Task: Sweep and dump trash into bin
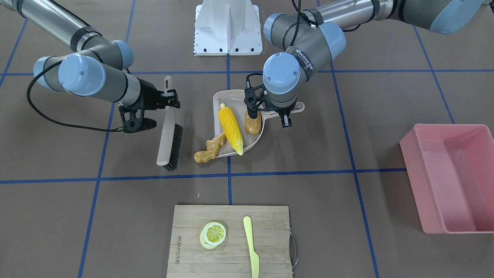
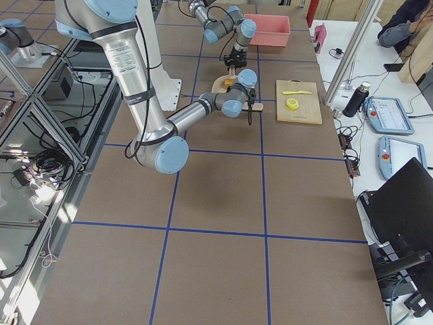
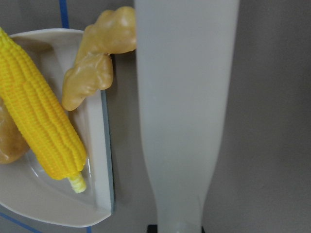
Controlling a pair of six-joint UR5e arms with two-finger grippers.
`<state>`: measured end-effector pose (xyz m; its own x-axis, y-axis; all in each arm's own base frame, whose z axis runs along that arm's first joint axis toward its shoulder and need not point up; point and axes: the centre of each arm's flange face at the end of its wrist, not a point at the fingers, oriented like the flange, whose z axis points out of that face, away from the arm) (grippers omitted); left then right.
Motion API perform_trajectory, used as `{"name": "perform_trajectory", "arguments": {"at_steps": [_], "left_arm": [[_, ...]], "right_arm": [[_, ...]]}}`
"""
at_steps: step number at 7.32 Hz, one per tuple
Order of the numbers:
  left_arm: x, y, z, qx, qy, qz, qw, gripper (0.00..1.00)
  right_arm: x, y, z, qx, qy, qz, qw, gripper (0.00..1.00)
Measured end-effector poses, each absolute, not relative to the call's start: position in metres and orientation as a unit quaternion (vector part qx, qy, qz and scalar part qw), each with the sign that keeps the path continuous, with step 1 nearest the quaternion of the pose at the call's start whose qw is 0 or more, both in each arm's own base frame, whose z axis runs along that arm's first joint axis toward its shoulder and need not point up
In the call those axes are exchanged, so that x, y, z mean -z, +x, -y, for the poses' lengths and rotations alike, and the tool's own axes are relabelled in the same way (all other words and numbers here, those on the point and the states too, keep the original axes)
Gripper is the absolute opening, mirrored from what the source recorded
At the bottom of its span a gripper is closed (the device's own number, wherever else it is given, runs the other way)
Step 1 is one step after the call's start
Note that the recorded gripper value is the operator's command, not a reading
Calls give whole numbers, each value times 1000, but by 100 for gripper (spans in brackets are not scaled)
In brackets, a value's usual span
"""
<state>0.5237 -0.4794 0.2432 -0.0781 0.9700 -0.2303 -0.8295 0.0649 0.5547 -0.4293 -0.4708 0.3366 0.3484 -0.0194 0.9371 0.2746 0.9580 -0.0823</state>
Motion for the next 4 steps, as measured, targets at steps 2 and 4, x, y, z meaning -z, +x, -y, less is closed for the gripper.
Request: {"name": "perform_trajectory", "arguments": {"at_steps": [2, 4], "left_arm": [[-243, 522, 481, -672, 120, -295, 669, 0], [-244, 522, 481, -672, 119, -295, 669, 0]], "right_arm": [[-352, -438, 465, 144, -100, 562, 808, 0], [-351, -446, 465, 158, -91, 561, 808, 0]]}}
